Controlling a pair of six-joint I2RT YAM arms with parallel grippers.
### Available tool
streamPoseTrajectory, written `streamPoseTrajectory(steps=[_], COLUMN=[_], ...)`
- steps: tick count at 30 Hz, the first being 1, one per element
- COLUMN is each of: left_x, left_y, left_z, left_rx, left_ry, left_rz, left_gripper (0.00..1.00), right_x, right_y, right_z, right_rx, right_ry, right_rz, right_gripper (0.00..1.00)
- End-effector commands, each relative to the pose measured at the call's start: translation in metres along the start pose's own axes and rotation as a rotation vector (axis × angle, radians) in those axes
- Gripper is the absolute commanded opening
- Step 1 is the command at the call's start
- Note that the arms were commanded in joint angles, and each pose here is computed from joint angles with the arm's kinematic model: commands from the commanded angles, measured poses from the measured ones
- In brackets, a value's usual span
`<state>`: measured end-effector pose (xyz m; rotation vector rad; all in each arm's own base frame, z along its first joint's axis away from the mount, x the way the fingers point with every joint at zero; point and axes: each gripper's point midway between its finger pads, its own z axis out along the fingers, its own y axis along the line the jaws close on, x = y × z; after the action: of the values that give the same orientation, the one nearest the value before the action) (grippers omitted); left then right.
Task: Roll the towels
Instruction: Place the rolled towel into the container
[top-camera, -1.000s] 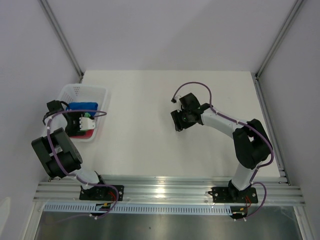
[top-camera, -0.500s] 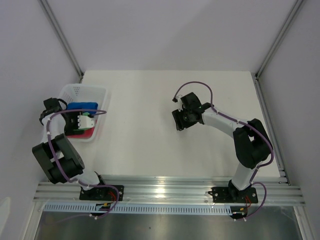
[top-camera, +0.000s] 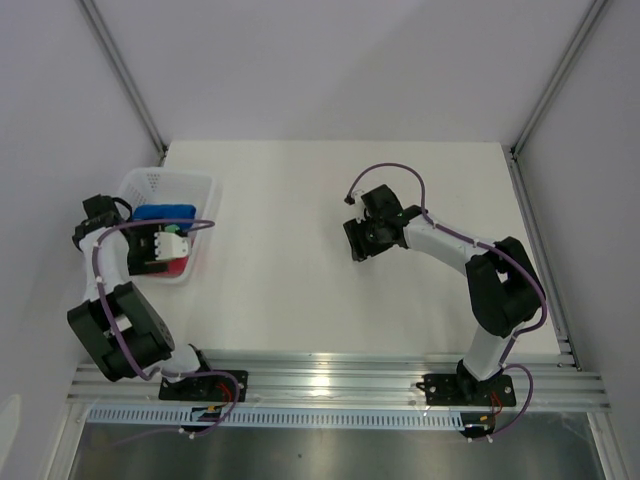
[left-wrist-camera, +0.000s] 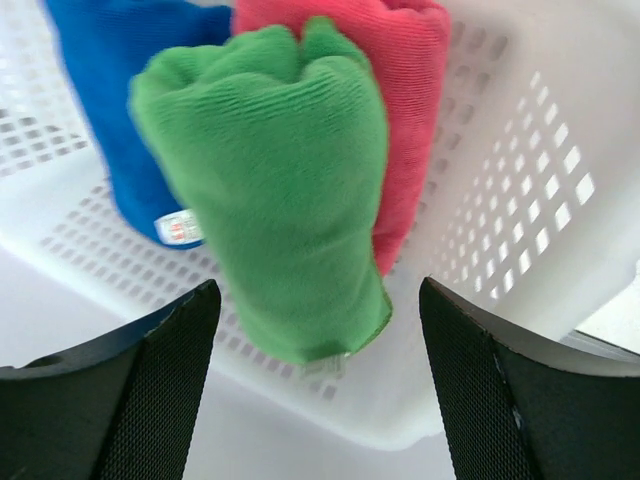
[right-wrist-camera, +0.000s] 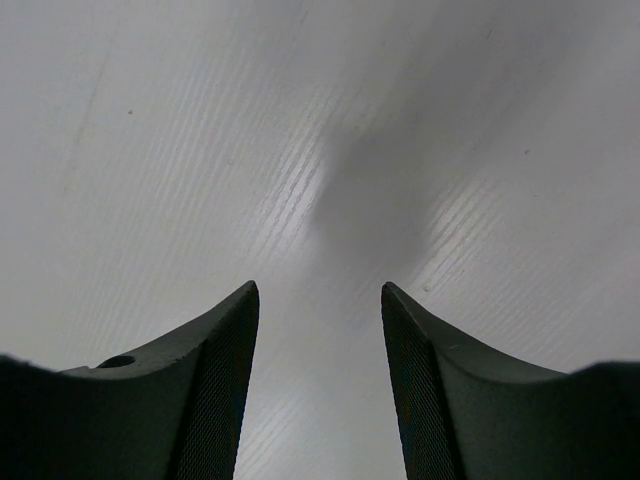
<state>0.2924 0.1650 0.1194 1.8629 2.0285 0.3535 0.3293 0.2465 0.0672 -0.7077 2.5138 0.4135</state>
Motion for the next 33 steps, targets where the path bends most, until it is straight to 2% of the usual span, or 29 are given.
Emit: streamPoseTrajectory(steps=[1, 3, 6, 7, 8, 9, 10, 11, 12, 15, 16, 18, 19, 20, 22, 23, 24, 25, 26, 27, 28, 29, 31, 33], left_x=[-0.019, -0.03, -0.051, -0.067, -0.078, -0.089, -0.111, -0.124, -0.151, -0.186, -0.214, -0.232, -0.258, -0.259, -0.285, -0.287, -0.295, -0.294, -0.288, -0.281, -0.28, -0.275, -0.272, -0.278], left_y=[0.043, 0.062, 0.083, 0.091, 0.1, 0.094, 0.091, 0.103, 0.095, 0.098, 0.092, 0.087, 0.087, 0.079, 0.067, 0.05, 0.046, 0.04, 0.025, 0.026, 0.024, 0.005, -0.018, -0.021], left_z=[-0.043, -0.058, -0.092, -0.107, -0.126, -0.13, -0.133, -0.159, -0.159, -0.178, -0.18, -0.176, -0.176, -0.156, -0.143, -0.112, -0.105, -0.095, -0.061, -0.051, -0.045, -0.019, 0.002, 0.003], left_rx=[-0.149, -0.237, -0.335, -0.364, -0.399, -0.365, -0.33, -0.369, -0.303, -0.296, -0.253, -0.251, -0.238, -0.226, -0.182, -0.136, -0.147, -0.15, -0.145, -0.204, -0.222, -0.2, -0.154, -0.151], left_ry=[-0.045, -0.093, -0.165, -0.231, -0.259, -0.296, -0.352, -0.372, -0.427, -0.464, -0.515, -0.509, -0.554, -0.499, -0.511, -0.461, -0.444, -0.421, -0.367, -0.318, -0.314, -0.291, -0.283, -0.322], left_rz=[0.211, 0.155, -0.01, -0.109, -0.15, -0.224, -0.337, -0.364, -0.479, -0.627, -0.676, -0.726, -0.737, -0.765, -0.752, -0.752, -0.717, -0.7, -0.695, -0.694, -0.699, -0.706, -0.699, -0.645], left_gripper=[0.83, 0.83, 0.83, 0.83, 0.84, 0.84, 0.87, 0.99, 1.0, 0.99, 1.0, 1.0, 0.99, 0.99, 1.0, 1.0, 0.99, 1.0, 0.99, 1.0, 0.99, 0.99, 1.0, 0.99], right_x=[-0.016, -0.028, -0.047, -0.053, -0.061, -0.07, -0.076, -0.084, -0.092, -0.109, -0.112, -0.118, -0.121, -0.117, -0.115, -0.111, -0.11, -0.107, -0.102, -0.1, -0.097, -0.092, -0.087, -0.081], right_y=[-0.001, -0.004, -0.008, -0.012, -0.014, -0.016, -0.022, -0.027, -0.031, -0.051, -0.058, -0.08, -0.086, -0.1, -0.114, -0.117, -0.12, -0.121, -0.121, -0.123, -0.123, -0.128, -0.13, -0.132], right_z=[-0.006, -0.013, -0.024, -0.027, -0.03, -0.038, -0.044, -0.049, -0.058, -0.079, -0.091, -0.108, -0.119, -0.125, -0.135, -0.139, -0.142, -0.144, -0.147, -0.148, -0.149, -0.15, -0.149, -0.144], right_rx=[0.001, 0.007, 0.014, 0.032, 0.043, 0.057, 0.078, 0.102, 0.117, 0.187, 0.225, 0.27, 0.282, 0.3, 0.346, 0.363, 0.375, 0.386, 0.392, 0.406, 0.41, 0.429, 0.443, 0.451], right_ry=[-0.06, -0.108, -0.182, -0.204, -0.236, -0.273, -0.295, -0.328, -0.364, -0.45, -0.485, -0.539, -0.566, -0.567, -0.587, -0.594, -0.6, -0.609, -0.633, -0.65, -0.658, -0.668, -0.667, -0.653], right_rz=[-0.02, -0.019, -0.009, -0.017, -0.018, -0.019, -0.044, -0.055, -0.059, -0.058, -0.037, 0.05, 0.076, 0.122, 0.159, 0.165, 0.15, 0.151, 0.159, 0.188, 0.197, 0.239, 0.28, 0.307], right_gripper=[0.56, 0.56, 0.56, 0.56, 0.57, 0.59, 0.99, 1.0, 0.99, 0.99, 0.99, 0.99, 0.99, 0.99, 0.99, 0.99, 0.99, 0.99, 0.99, 0.99, 0.99, 0.99, 1.0, 0.99])
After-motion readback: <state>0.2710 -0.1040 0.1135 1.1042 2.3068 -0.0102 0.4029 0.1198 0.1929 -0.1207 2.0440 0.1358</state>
